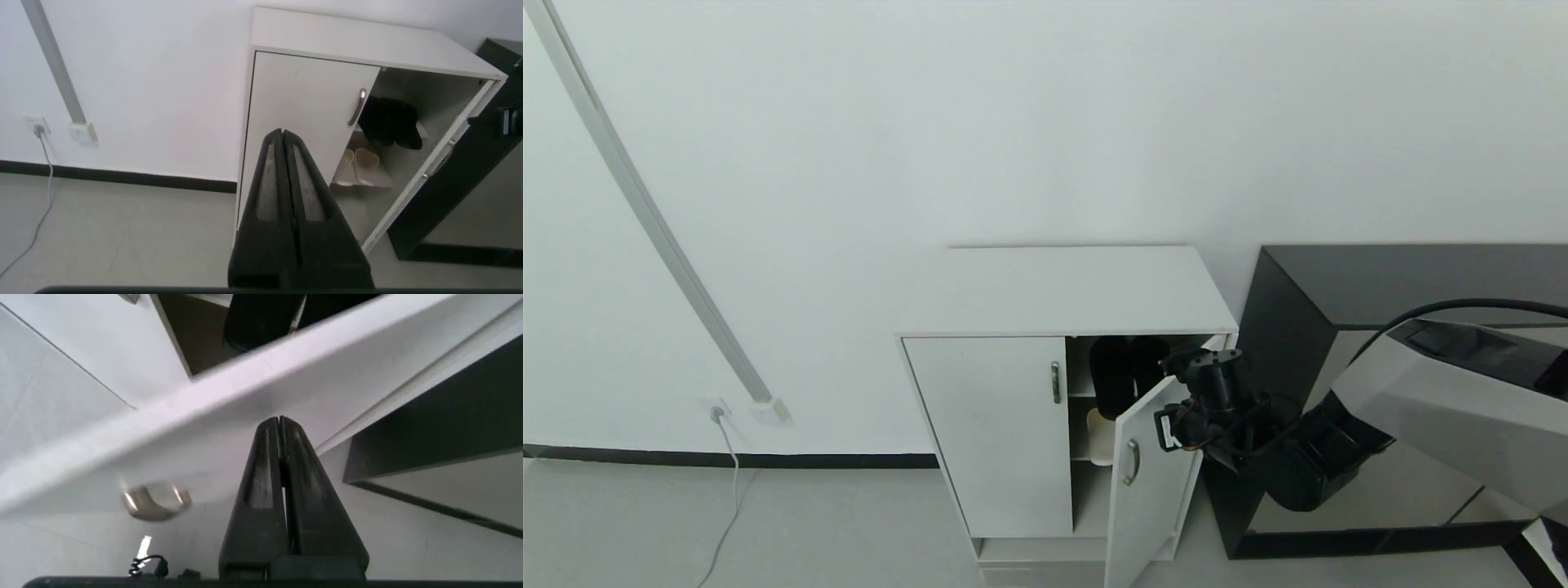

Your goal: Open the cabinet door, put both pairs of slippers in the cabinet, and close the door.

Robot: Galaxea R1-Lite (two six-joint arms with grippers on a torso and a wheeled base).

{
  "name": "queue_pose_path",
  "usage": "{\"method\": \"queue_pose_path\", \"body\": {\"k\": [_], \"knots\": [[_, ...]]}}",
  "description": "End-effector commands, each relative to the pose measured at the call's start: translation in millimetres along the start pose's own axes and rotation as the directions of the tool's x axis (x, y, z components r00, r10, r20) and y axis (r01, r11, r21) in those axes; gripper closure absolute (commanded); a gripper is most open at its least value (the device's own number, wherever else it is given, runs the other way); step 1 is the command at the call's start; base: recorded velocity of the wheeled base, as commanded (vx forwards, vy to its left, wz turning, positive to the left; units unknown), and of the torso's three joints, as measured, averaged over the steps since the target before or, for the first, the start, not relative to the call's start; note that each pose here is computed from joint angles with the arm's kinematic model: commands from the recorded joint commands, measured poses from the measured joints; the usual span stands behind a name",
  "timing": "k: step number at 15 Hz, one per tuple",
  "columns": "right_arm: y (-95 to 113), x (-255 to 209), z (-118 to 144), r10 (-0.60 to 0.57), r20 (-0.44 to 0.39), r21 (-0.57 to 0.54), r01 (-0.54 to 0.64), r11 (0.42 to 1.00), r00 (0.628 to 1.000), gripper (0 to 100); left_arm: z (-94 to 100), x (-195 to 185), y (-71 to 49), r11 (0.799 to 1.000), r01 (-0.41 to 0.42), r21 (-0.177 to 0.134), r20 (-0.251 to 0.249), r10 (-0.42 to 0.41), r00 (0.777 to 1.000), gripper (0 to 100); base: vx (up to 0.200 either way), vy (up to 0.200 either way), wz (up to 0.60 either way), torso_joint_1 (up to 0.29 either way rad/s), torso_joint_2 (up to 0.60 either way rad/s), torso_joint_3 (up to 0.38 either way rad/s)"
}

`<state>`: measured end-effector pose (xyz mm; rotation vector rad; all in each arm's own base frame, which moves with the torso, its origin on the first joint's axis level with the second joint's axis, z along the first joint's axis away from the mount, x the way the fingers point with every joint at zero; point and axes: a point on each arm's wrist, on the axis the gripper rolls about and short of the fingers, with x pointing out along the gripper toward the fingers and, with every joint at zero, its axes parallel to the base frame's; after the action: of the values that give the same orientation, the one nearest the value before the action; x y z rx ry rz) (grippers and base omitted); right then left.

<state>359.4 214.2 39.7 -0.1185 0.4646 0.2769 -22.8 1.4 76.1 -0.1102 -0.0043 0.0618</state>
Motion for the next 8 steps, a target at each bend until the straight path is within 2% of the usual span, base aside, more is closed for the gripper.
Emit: {"method": "queue_pose_path", "body": {"k": [1, 8], "knots": [[-2, 19, 0, -0.012, 0.016, 0.009, 0.012, 1.0, 1.0, 100, -0.1, 0, 0.0, 1.0, 0.0, 0.0, -0.001, 0.0, 1.0, 100, 0.0, 0.0, 0.0, 0.0, 0.0, 0.0], [-7, 59, 10, -0.035, 0.087, 0.039, 0.032, 0.999, 0.996, 100, -0.1, 0, 0.0, 1.0, 0.0, 0.0, -0.001, 0.0, 1.0, 100, 0.0, 0.0, 0.0, 0.0, 0.0, 0.0]]}}
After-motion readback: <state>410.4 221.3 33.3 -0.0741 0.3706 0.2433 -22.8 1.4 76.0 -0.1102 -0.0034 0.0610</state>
